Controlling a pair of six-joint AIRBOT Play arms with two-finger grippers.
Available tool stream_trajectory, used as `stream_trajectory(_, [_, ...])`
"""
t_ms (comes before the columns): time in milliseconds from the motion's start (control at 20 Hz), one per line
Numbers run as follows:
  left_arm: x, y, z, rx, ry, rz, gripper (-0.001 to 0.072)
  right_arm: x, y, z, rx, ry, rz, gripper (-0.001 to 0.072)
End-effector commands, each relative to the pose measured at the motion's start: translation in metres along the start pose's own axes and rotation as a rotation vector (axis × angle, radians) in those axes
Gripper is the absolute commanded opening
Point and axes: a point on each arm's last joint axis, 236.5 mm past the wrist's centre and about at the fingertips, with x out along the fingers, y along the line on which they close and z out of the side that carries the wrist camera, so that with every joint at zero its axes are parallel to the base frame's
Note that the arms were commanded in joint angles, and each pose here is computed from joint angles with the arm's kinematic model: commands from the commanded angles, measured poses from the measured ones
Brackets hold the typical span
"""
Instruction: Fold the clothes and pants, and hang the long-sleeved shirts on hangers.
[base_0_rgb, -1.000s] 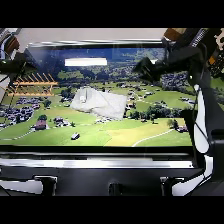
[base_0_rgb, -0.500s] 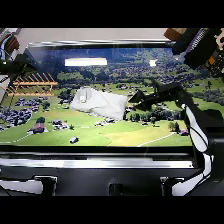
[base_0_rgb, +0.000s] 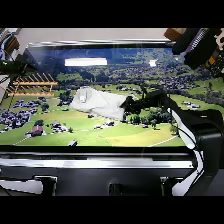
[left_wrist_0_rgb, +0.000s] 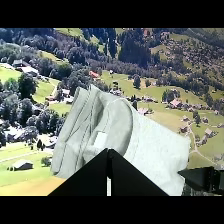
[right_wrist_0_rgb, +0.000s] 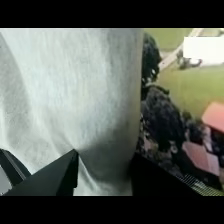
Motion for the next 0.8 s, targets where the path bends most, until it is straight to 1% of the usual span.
stream_trajectory(0, [0.001, 0.0, 0.0, 0.0, 0.001, 0.0, 0.0015, 0.01, 0.005, 0.004, -0.001, -0.035, 0.001, 0.0222])
stream_trajectory(100, [0.001, 0.0, 0.0, 0.0, 0.001, 0.0, 0.0015, 0.009, 0.004, 0.009, -0.005, -0.053, -0.003, 0.0071])
stream_trajectory(150, [0.001, 0.0, 0.0, 0.0, 0.001, 0.0, 0.0015, 0.009, 0.003, 0.013, -0.003, -0.068, -0.007, 0.0051])
stream_trajectory(250, [0.001, 0.0, 0.0, 0.0, 0.001, 0.0, 0.0015, 0.005, 0.01, 0.021, 0.002, -0.108, 0.007, 0.005])
stream_trajectory(400, [0.001, 0.0, 0.0, 0.0, 0.001, 0.0, 0.0015, -0.021, 0.044, 0.043, -0.058, -0.193, 0.041, 0.0049])
stream_trajectory(550, [0.001, 0.0, -0.001, -0.001, 0.003, 0.0, 0.0015, -0.08, 0.073, 0.09, -0.033, -0.329, 0.096, 0.0049])
stream_trajectory(750, [0.001, 0.0, -0.001, -0.001, 0.005, 0.0, 0.0015, -0.173, 0.086, 0.147, -0.016, -0.509, 0.143, 0.0048])
